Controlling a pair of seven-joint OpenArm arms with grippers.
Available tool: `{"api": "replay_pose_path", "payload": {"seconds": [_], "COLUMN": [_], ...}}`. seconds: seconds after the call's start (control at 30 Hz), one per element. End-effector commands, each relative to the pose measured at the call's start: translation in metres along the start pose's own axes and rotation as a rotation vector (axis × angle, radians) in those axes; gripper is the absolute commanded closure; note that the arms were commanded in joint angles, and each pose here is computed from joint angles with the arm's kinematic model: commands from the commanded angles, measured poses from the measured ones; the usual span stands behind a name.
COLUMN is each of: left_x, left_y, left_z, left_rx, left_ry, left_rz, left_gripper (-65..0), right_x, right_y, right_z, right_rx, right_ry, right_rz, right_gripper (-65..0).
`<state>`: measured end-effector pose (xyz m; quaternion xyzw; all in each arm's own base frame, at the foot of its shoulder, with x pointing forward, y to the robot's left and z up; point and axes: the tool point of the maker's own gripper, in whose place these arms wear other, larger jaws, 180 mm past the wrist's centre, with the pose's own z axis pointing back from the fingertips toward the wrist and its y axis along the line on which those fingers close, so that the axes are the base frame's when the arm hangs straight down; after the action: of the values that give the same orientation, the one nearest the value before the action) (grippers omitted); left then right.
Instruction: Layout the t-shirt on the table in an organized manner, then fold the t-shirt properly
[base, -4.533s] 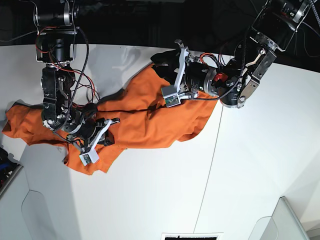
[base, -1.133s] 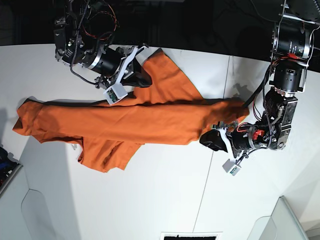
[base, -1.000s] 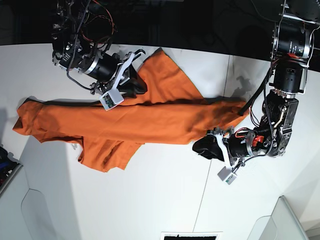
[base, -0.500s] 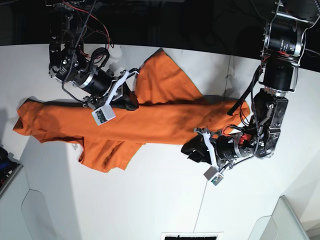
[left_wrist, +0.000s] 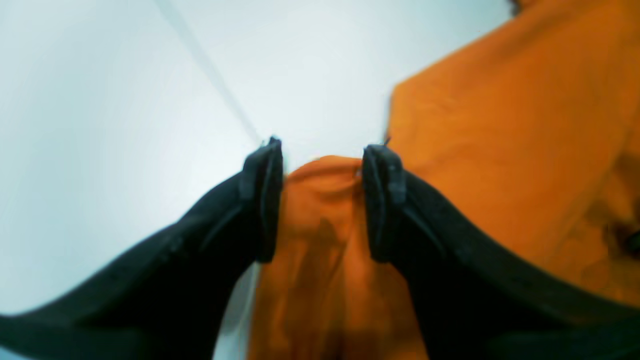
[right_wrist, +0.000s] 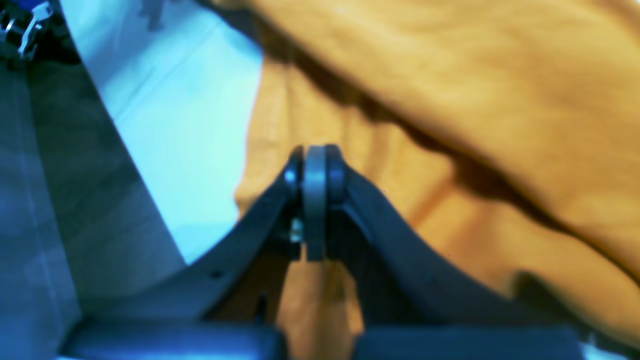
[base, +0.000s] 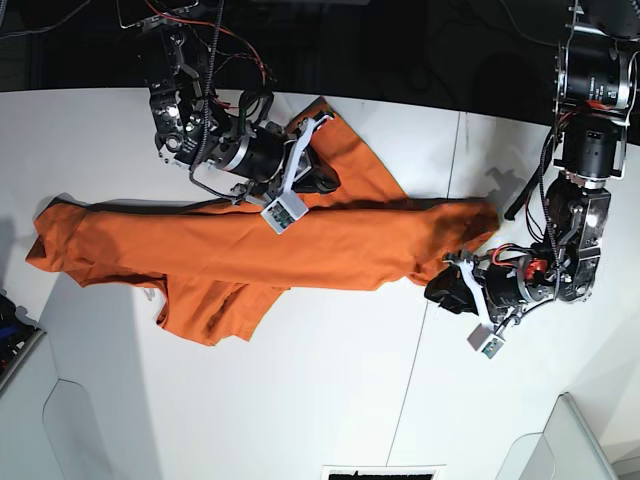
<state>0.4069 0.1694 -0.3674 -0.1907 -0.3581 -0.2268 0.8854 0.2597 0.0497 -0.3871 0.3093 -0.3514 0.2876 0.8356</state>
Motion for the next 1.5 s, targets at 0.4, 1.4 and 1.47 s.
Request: {"api": "replay_pose_path", "payload": {"seconds": [0.4, 1.4, 1.47], "left_x": [-0.010, 0.066, 0.072], "left_y": [0.010, 0.081, 0.083], "left_z": [-0.006, 0.033, 0.035], "left_rx": [0.090, 0.319, 0.323], "left_ry": [-0.055, -0.155, -0.165], "left_rz": [-0.100, -0.142, -0.147], "left_gripper": [-28.3, 0.0, 0.0], "right_x": [0.012, -0.057, -0.063], "right_y": [-0.002, 0.017, 0.022], "right_z": [0.001, 0.023, 0.031], "right_rx": [-0.012, 0.030, 0.031], "right_ry": [-0.029, 0.110, 0.118], "right_rz": [0.033, -0.062, -0.060], "right_gripper": [0.0, 0.0, 0.0]}}
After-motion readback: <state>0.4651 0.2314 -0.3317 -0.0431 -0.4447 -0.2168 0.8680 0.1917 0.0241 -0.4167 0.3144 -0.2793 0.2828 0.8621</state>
